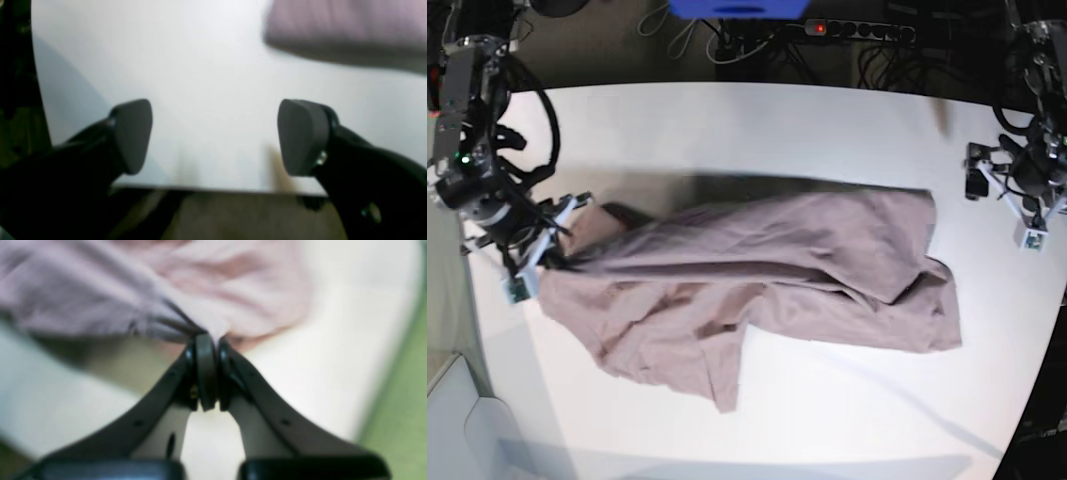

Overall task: Layout the t-shirt on the table in an organized manner, then fold the t-shirt properly
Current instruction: 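Move the left gripper over the shirt and pinch its opposite edge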

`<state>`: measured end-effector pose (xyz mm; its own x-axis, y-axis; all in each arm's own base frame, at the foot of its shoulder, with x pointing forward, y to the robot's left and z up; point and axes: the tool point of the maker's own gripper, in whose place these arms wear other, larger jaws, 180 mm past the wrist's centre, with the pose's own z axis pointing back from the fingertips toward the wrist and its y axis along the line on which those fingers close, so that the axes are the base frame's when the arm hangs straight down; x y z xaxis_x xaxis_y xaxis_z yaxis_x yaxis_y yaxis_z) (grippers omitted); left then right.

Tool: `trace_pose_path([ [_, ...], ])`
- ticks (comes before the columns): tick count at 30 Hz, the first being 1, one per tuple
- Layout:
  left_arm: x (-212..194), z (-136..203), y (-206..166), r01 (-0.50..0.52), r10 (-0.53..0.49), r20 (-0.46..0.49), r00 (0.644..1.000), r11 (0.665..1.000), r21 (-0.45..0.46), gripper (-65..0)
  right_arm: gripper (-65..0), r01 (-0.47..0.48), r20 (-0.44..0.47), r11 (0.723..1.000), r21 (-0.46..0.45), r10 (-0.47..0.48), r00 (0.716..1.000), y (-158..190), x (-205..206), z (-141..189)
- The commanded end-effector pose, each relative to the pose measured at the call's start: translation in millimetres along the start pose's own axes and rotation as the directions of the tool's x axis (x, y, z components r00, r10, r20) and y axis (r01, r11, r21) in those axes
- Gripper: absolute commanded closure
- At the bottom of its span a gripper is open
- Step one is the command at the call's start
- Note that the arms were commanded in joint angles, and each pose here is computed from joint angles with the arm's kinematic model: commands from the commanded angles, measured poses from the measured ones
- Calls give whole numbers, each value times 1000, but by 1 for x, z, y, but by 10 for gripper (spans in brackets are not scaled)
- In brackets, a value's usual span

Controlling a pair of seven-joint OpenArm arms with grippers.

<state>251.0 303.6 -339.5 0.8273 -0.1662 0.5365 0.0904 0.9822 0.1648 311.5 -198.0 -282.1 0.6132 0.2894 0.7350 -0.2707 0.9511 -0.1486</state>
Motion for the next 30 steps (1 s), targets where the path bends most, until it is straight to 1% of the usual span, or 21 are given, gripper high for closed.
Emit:
trace_pose_path([
  [1,1,6,9,27,-27,7,1000,999,28,-577,0,3,62,999,-42,-1,998,-17,18,8],
  [4,-4,6,8,32,-33,11,999,999,24,-580,0,52,113,992,-119,-39,993,-47,31,19],
  [6,-4,5,5,35,-36,16,999,999,17,-580,0,76,136,987,-145,-56,989,-58,36,23],
  [9,-4,4,3,36,-37,17,999,999,11,-581,0,85,131,986,-142,-66,989,-59,34,20],
  [13,-3,-2,-16,70,-70,12,997,997,-34,-581,0,128,97,984,-121,-117,988,-55,21,8],
  [15,5,-6,-40,89,-85,46,995,993,-84,-581,0,148,80,983,-110,-139,987,-53,15,2],
  [18,20,-13,-76,92,-77,95,993,983,-161,-581,0,167,47,981,-102,-163,985,-52,3,-5],
  [23,34,-18,-139,97,-61,133,989,952,-289,-581,0,167,36,980,-104,-164,986,-54,0,-6],
  [25,34,-18,-153,81,-40,134,990,944,-320,-581,0,166,36,980,-105,-163,986,-55,0,-6],
  [28,29,-21,-172,31,11,113,994,931,-363,-581,0,154,33,981,-115,-152,988,-59,0,-4],
  [30,17,-25,-188,-15,49,74,996,917,-398,-581,0,153,33,981,-116,-151,988,-59,0,-4],
])
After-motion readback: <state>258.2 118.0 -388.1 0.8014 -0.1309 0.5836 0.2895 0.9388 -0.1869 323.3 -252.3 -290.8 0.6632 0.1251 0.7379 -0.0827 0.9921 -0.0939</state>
